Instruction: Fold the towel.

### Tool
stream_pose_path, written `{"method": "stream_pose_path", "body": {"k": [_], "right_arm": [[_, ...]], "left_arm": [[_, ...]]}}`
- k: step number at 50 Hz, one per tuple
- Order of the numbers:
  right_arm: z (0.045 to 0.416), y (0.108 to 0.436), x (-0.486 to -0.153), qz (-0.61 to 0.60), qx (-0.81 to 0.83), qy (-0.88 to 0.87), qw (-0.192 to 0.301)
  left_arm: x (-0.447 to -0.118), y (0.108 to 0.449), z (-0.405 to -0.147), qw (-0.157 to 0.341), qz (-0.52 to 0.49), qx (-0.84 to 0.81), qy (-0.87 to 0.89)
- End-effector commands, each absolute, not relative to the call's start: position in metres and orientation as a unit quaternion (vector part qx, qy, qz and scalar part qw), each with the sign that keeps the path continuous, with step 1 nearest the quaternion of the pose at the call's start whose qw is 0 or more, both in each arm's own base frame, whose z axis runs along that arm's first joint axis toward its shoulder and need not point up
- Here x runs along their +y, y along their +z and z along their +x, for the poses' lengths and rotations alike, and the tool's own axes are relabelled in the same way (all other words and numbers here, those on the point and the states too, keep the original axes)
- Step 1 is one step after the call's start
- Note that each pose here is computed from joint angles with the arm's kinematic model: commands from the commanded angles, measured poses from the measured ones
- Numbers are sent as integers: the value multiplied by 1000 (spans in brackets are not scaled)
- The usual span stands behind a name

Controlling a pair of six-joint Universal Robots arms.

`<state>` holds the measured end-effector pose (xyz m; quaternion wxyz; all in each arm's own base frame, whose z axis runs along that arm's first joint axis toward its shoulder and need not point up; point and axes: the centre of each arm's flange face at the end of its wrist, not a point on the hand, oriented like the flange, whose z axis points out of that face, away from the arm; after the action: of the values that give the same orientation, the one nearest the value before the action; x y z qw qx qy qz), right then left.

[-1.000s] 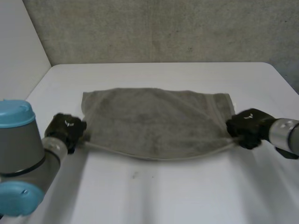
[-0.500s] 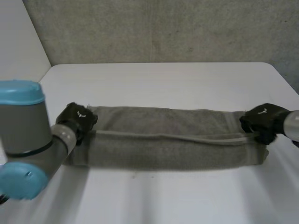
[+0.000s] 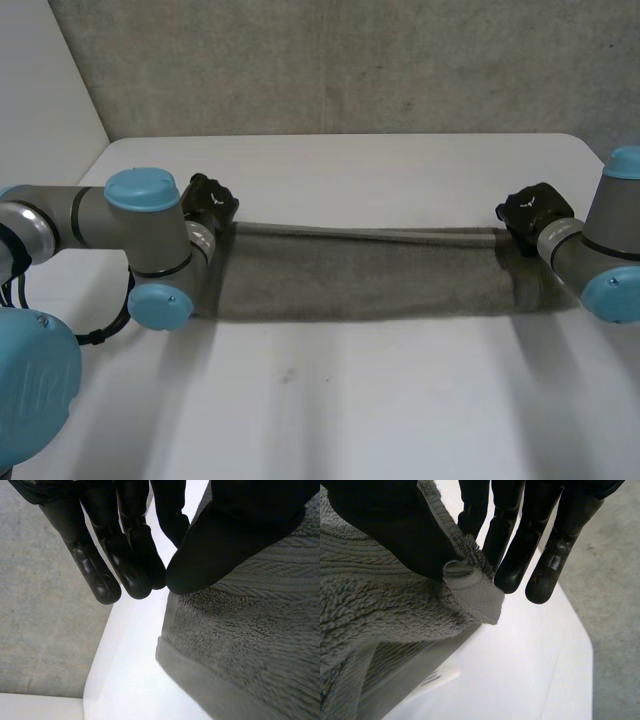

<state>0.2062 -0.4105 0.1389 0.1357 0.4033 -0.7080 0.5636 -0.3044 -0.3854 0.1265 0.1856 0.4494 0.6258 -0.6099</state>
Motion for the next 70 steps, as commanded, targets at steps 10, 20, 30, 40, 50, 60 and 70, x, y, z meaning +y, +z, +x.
{"method": "stream_pose_path", "body": {"k": [10,20,30,40,50,60,70], "right_arm": [[219,182,-420,336,-690,634,93],[214,207,-379,351,-699,621,52],[183,178,-350,352,-766,538,19],[164,142,-355,335,-782,525,29],[155,131,-360,337,-788,514,40],[91,152,-389,322,-770,529,154],[89,205,-400,323,-721,578,206]], "left_arm": [[-394,148,-309,196,414,585,-669],[-365,168,-296,188,418,595,-661],[-331,178,-281,176,422,609,-647],[-314,175,-270,130,385,649,-643],[-306,169,-265,126,385,661,-632],[-299,180,-260,129,381,657,-638],[-290,184,-256,127,378,659,-638]]}}
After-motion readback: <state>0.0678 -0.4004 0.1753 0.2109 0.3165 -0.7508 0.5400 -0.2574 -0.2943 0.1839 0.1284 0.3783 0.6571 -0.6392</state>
